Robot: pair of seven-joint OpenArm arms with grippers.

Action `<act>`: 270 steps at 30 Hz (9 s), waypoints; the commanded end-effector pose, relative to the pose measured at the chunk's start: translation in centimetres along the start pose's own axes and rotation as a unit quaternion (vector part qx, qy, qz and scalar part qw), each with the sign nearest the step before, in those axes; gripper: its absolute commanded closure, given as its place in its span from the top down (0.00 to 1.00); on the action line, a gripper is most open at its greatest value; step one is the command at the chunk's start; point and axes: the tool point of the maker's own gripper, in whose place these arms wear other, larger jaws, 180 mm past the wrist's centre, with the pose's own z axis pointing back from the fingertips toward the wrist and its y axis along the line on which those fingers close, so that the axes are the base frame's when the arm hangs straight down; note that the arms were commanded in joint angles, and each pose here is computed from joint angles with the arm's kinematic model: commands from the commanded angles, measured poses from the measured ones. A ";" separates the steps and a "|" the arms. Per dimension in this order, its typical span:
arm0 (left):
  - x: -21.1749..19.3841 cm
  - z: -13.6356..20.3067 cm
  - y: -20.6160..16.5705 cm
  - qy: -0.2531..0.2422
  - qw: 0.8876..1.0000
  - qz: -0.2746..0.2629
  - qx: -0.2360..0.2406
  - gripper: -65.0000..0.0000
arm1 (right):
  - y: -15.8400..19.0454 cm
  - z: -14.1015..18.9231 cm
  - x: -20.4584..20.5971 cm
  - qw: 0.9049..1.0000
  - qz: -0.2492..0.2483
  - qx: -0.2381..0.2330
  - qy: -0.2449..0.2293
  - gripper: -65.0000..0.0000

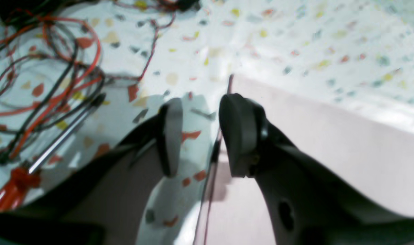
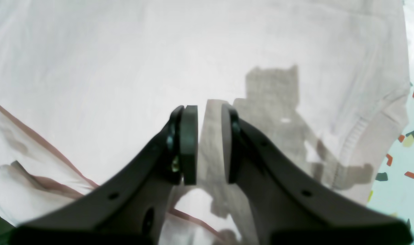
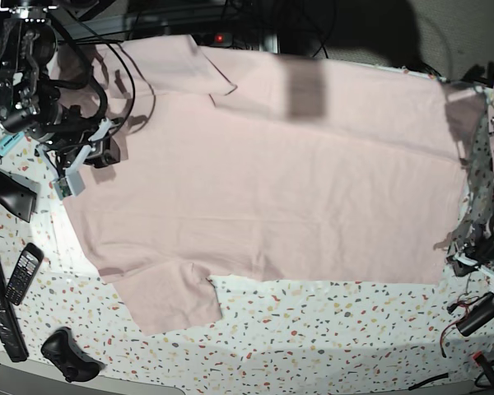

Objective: Fold the T-shirt properly
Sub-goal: 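Slide both grippers along the shirt side edges toward the hem and pinch, then lift the shirt side edge with both grippers and fold it over toward the collar, then release the folded edge and move the right gripper to the sleeve end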

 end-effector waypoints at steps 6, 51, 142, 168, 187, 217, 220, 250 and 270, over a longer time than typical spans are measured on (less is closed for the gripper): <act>0.7 -0.4 -1.0 -0.001 1.000 -0.024 -0.007 0.35 | -0.5 0.5 1.3 1.000 0.011 -0.004 -0.017 0.19; -2.5 -0.5 -3.4 0.062 0.993 -0.087 -0.058 0.46 | -0.4 0.5 2.0 0.999 0.008 -0.001 -0.035 0.19; 3.8 3.4 -1.5 -0.067 0.996 -0.020 -0.060 0.00 | -11.8 -7.7 12.3 0.994 0.064 -0.092 0.000 0.00; 1.2 10.8 3.0 -0.088 0.995 -0.037 -0.029 0.00 | -10.5 2.9 6.1 0.986 0.010 -0.134 -0.095 0.00; -4.4 12.4 6.3 0.000 0.997 -0.079 0.011 0.00 | -5.0 4.0 -1.1 0.995 0.025 -0.094 -0.011 0.00; -2.7 12.7 6.8 -0.025 0.996 -0.088 0.015 0.43 | -9.9 0.5 8.9 0.985 -0.095 -0.074 -0.120 0.38; -2.6 12.0 5.7 -0.031 0.996 -0.078 0.007 0.43 | -11.1 -1.1 9.7 0.985 -0.129 -0.060 -0.094 0.38; -2.2 10.6 3.0 -0.057 0.997 -0.051 -0.018 0.43 | -5.9 -13.0 11.5 0.986 -0.128 0.013 0.106 0.38; -2.3 10.6 3.1 -0.057 0.997 -0.051 -0.017 0.43 | -4.1 -13.8 12.4 0.994 0.020 0.002 0.107 0.00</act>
